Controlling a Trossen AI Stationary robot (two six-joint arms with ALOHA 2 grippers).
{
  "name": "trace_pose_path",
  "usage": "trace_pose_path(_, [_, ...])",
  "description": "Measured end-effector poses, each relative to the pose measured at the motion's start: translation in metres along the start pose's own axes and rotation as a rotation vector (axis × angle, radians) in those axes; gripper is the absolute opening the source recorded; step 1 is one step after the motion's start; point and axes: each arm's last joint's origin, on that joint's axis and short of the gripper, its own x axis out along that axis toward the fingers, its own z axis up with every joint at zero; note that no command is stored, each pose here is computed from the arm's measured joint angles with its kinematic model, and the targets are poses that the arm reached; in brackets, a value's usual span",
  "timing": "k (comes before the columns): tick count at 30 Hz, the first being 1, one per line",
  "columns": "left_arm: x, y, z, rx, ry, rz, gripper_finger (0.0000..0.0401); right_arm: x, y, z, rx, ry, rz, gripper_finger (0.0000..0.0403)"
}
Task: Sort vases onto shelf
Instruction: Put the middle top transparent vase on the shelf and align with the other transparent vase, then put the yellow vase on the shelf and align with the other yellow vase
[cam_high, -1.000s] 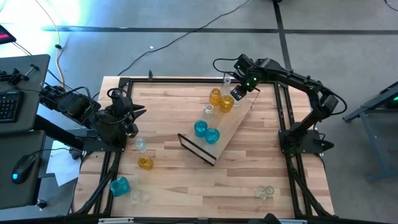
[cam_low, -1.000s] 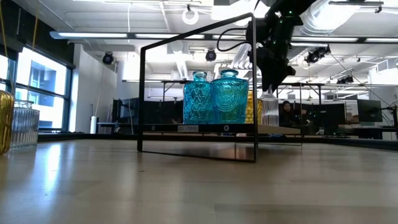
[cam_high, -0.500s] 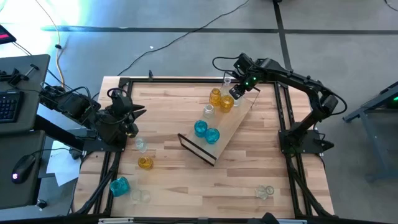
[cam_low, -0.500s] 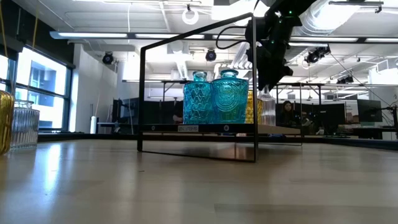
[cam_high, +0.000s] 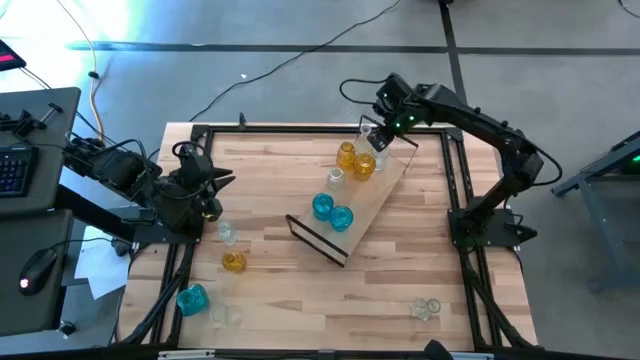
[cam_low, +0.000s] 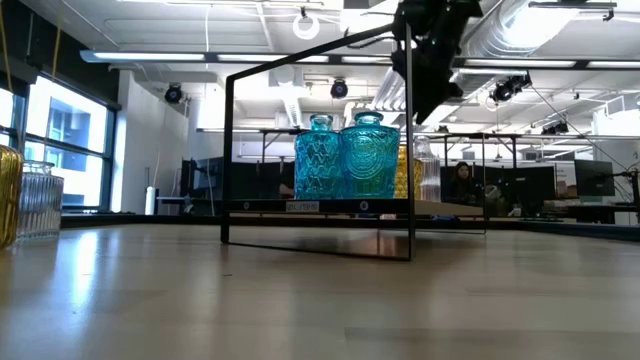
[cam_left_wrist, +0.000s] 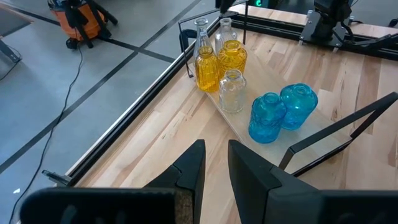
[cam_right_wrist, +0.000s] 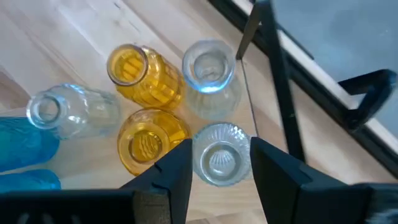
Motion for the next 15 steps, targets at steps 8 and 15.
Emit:
trace_pose_path(8, [0.0, 0.0, 0.0, -0.018, 0.0, 0.0, 0.006, -0.045, 0.026, 0.0, -0.025, 0.016, -0.017, 0.014])
trace_pose_path(15, [0.0, 0.0, 0.0, -0.017, -0.001, 0.002, 0.006, -0.079, 0.083, -0.029, -0.072, 0.078, -0.057, 0.014])
